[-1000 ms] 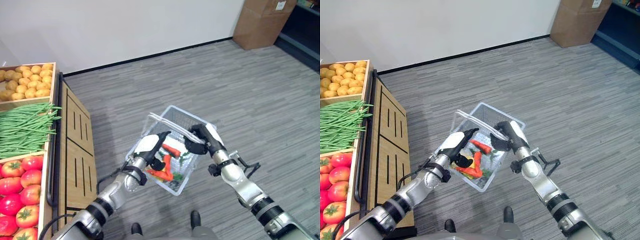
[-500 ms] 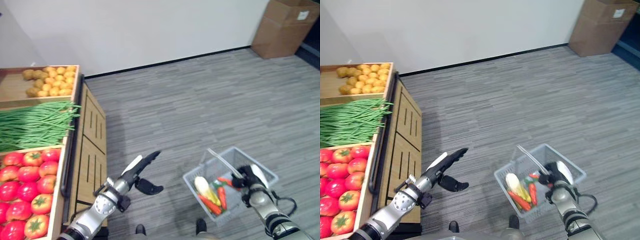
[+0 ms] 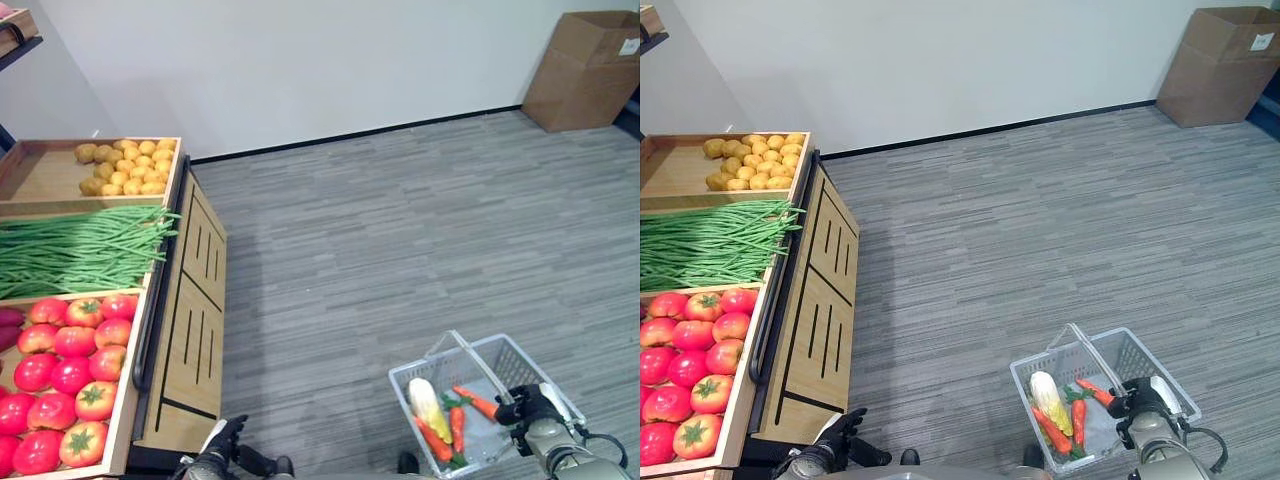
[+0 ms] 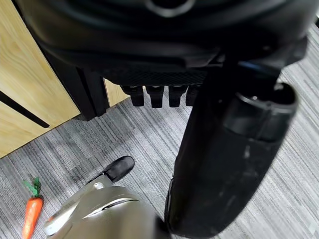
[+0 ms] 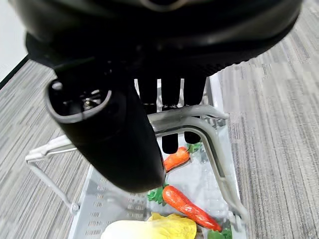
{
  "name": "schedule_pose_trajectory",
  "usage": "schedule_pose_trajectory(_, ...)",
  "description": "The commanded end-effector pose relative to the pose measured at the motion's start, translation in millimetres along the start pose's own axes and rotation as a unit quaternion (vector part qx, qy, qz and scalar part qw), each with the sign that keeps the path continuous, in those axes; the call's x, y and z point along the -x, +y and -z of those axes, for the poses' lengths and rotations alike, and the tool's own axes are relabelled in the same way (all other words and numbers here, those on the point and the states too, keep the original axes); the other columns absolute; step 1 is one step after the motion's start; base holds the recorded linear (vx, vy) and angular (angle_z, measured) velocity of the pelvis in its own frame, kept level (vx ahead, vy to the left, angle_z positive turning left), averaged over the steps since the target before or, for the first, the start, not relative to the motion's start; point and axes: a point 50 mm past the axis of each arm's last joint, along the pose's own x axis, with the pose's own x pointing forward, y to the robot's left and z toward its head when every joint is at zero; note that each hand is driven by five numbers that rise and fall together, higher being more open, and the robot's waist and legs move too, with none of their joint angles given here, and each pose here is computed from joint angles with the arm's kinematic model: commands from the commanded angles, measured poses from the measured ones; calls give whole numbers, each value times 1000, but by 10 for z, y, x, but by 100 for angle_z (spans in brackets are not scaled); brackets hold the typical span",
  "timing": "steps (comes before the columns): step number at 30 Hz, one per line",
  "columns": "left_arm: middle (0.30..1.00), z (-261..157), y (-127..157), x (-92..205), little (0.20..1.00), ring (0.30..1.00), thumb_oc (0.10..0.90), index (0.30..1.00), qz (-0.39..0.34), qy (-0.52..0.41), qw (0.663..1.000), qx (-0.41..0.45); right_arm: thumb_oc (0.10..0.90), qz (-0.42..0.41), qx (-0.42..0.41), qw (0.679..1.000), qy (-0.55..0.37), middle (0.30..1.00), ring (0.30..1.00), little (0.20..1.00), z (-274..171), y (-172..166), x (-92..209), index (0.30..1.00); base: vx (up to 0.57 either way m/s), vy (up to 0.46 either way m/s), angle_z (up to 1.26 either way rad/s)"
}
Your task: Get the vegetables into the basket
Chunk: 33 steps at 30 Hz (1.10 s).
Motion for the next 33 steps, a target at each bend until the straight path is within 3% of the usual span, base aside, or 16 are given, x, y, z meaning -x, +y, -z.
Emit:
schedule_pose_trajectory(1,1000,-56,204,-21,1000,1000,900,1000,-24,-9,999,-48,900,76,-21,995,-65,1000,1000,1000,-464,-454,-78,1000,0,0,0)
schedule_pose_trajectory(14,1000,243,225,31,1000,1000,900,1000,-39,57,997,-35,900,49,15,999,4,1000,1000,1000,29,-425,-54,1000,0,0,0)
schedule_pose_trajectory(16,1000,232,231,26,1000,1000,900,1000,-47,59,997,-27,900,29,18,999,12,1000,1000,1000,127,-295,-29,1000,0,0,0)
schedule_pose_trajectory(17,1000,246,229,29,1000,1000,900,1000,-52,64,997,-7,900,-22,62,998,8,1000,1000,1000,219,-10,28,1000,0,0,0)
schedule_pose_trajectory(21,1000,351,214,58,1000,1000,900,1000,-58,86,994,18,900,-90,84,992,11,1000,1000,1000,388,423,168,1000,0,0,0)
schedule_pose_trajectory(23,1000,390,177,73,1000,1000,900,1000,-58,92,994,21,900,-163,113,980,16,1000,1000,1000,578,787,345,1000,0,0,0)
schedule_pose_trajectory(25,1000,414,151,82,1000,1000,900,1000,-55,96,994,24,900,-177,106,978,27,1000,1000,1000,644,873,399,1000,0,0,0)
schedule_pose_trajectory(27,1000,428,120,87,1000,1000,900,1000,-52,100,993,32,900,-194,82,977,41,1000,1000,1000,700,990,468,1000,3,14,-2)
schedule_pose_trajectory(28,1000,485,29,109,1000,1000,900,1000,-42,114,991,49,900,-220,20,972,80,1000,1000,1000,838,1204,623,1000,9,29,-3)
schedule_pose_trajectory(33,1000,530,-80,130,1000,1000,900,1000,-39,132,987,85,900,-227,-55,965,119,1000,1000,1000,903,1366,741,1000,2,16,-7)
